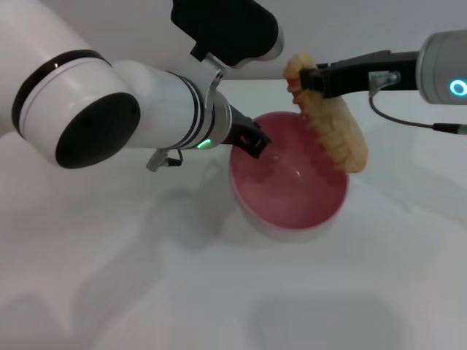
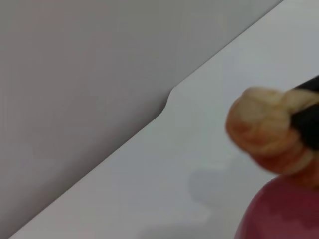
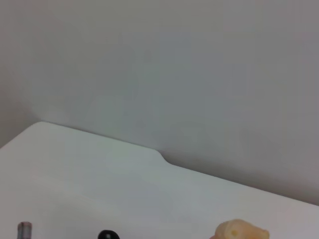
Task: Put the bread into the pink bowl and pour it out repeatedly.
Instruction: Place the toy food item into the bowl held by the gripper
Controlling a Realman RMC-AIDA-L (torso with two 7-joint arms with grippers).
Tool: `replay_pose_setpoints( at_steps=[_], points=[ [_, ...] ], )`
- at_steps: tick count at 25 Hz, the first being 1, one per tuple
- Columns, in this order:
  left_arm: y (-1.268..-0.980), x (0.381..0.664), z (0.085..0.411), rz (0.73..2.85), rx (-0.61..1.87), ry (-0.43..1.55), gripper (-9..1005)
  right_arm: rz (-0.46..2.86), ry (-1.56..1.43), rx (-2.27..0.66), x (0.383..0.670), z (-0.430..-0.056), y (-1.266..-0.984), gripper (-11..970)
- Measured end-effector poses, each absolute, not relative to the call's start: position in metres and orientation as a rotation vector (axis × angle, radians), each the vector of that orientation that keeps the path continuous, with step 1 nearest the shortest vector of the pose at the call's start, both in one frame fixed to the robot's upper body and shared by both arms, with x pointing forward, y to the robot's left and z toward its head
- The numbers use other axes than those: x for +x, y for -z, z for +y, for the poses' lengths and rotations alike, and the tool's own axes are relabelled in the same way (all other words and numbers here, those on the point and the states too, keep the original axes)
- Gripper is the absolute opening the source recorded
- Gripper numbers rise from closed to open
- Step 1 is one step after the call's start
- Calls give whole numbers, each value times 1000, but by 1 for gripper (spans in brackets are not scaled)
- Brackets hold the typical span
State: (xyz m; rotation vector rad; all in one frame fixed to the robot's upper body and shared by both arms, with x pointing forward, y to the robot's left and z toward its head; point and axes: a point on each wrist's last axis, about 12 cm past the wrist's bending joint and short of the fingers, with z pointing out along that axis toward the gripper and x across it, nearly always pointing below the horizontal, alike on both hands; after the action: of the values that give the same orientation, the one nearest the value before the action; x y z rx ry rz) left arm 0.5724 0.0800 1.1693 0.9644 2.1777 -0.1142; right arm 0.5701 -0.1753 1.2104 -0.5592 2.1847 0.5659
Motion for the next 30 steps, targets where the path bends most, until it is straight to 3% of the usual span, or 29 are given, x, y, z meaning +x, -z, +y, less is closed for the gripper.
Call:
replay_pose_setpoints(
  at_steps=[17, 27, 30],
  points=[
    [-1172, 572, 77, 2157, 967, 134, 60, 2154, -557, -679, 573, -152, -1201, 126],
    [-1170, 573, 78, 2166, 962, 133, 61, 2123, -550, -726, 569, -145, -1201, 484],
    [-1168, 576, 82, 2178, 948, 123, 61, 2128, -552, -721, 568, -146, -1199, 497]
  ],
)
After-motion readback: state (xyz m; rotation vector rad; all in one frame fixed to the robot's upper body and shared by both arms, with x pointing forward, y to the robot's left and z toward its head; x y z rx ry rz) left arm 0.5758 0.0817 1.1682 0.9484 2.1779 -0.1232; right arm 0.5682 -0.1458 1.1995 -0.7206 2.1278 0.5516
